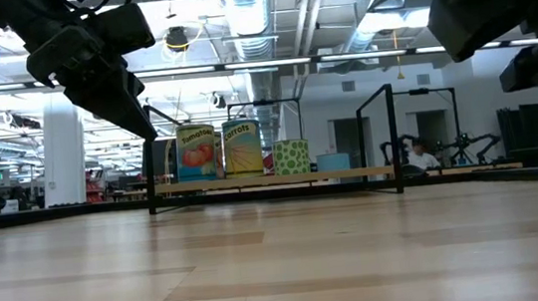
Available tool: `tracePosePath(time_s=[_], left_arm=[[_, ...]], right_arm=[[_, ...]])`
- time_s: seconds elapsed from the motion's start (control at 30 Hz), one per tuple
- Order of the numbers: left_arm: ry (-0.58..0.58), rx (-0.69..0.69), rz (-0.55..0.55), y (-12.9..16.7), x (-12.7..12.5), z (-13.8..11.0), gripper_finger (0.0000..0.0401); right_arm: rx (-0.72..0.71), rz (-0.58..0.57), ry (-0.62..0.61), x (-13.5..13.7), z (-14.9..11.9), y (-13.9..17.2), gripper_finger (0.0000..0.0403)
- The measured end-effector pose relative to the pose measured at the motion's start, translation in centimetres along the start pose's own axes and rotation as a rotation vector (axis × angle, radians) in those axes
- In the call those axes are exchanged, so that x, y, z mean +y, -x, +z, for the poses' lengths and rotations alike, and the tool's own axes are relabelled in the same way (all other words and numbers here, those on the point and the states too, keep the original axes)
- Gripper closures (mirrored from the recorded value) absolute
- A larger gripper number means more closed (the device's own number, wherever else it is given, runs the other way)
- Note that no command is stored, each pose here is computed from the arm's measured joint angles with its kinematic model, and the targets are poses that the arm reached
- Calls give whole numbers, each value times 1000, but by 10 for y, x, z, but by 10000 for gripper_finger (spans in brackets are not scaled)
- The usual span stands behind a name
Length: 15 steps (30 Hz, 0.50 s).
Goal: Pick and place cans onto a shelf
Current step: Put the canned mushrooms on the shelf
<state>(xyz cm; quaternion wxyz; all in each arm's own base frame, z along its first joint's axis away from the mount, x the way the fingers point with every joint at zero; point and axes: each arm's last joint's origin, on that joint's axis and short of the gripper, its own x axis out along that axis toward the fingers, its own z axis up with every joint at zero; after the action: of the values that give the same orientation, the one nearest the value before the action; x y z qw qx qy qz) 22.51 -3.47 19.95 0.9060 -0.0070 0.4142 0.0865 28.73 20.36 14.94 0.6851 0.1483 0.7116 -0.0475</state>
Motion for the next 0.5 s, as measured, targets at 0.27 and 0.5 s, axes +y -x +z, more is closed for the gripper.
tracePosePath(time_s=[0.27, 0.5], left_arm=[[-2, -1, -1, 0, 0, 0, 342], [-3, -1, 0, 0, 0, 0, 342]], right_arm=[[-41, -23, 2, -8, 9, 2, 355], [-76, -81, 60, -22, 30, 15, 395]])
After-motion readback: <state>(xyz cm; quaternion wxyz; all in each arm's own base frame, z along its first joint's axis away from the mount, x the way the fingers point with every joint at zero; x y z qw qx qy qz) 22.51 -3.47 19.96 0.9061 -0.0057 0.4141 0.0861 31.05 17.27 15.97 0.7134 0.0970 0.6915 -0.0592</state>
